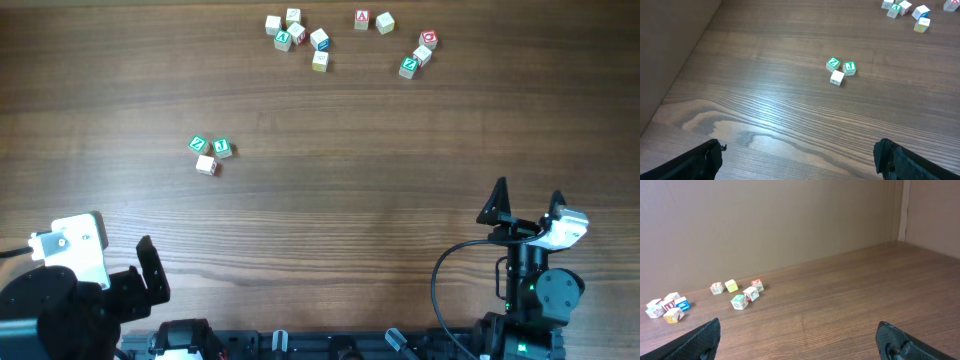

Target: Form a circle

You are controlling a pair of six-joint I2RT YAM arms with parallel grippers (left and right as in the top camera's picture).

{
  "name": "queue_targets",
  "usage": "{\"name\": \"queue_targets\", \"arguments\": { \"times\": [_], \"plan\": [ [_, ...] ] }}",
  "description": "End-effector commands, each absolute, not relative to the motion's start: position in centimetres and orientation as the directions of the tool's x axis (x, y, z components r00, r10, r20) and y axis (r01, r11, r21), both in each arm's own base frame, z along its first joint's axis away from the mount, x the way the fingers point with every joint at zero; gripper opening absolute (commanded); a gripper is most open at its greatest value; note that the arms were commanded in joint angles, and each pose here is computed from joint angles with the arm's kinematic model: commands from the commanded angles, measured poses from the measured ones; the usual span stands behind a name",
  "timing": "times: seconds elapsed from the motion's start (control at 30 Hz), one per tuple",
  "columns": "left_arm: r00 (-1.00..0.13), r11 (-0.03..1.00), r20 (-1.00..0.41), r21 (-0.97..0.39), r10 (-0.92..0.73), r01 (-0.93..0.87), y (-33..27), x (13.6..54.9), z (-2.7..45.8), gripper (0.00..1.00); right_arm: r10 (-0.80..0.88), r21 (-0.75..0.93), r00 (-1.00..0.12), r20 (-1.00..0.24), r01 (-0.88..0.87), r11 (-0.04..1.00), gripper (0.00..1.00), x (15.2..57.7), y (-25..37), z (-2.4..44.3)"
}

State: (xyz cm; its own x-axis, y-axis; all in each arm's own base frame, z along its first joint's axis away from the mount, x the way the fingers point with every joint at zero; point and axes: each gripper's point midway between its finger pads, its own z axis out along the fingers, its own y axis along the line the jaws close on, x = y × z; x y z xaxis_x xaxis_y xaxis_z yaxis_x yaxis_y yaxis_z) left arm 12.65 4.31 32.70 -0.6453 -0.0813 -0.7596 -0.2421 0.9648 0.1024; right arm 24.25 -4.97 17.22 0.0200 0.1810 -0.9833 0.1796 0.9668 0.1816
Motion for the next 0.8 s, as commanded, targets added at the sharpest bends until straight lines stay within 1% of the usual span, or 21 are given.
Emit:
{"name": "queue_targets", "arguments": {
  "times": [0.0, 0.57, 0.63, 0.7, 0.77],
  "plan": [
    [-0.643, 0.963, -0.761, 0.098, -0.088, -0.249, 4.4, 12.7, 32.8, 1.0, 0.189, 0.192, 0.035, -0.981, 0.161, 0.968, 1.0, 24.2, -4.7, 17.6],
    [-0.645, 0.964, -0.759, 0.099, -0.088, -0.248, 4.4, 12.8, 32.6, 1.0, 0.189, 0.192, 0.035, -0.981, 0.161, 0.968, 0.99, 24.2, -4.7, 17.6],
    [-0.67, 0.964, -0.737, 0.106, -0.089, -0.245, 4.4, 12.9, 31.6, 1.0, 0.189, 0.192, 0.035, -0.981, 0.161, 0.968, 1.0, 24.2, -4.7, 17.6],
    [-0.719, 0.964, -0.689, 0.119, -0.092, -0.237, 4.4, 13.1, 29.3, 1.0, 0.189, 0.192, 0.035, -0.981, 0.161, 0.968, 1.0, 24.2, -4.7, 17.6],
    [-0.796, 0.965, -0.597, 0.141, -0.096, -0.222, 4.3, 12.5, 24.6, 1.0, 0.189, 0.192, 0.035, -0.981, 0.161, 0.968, 1.0, 24.2, -4.7, 17.6]
  ]
}}
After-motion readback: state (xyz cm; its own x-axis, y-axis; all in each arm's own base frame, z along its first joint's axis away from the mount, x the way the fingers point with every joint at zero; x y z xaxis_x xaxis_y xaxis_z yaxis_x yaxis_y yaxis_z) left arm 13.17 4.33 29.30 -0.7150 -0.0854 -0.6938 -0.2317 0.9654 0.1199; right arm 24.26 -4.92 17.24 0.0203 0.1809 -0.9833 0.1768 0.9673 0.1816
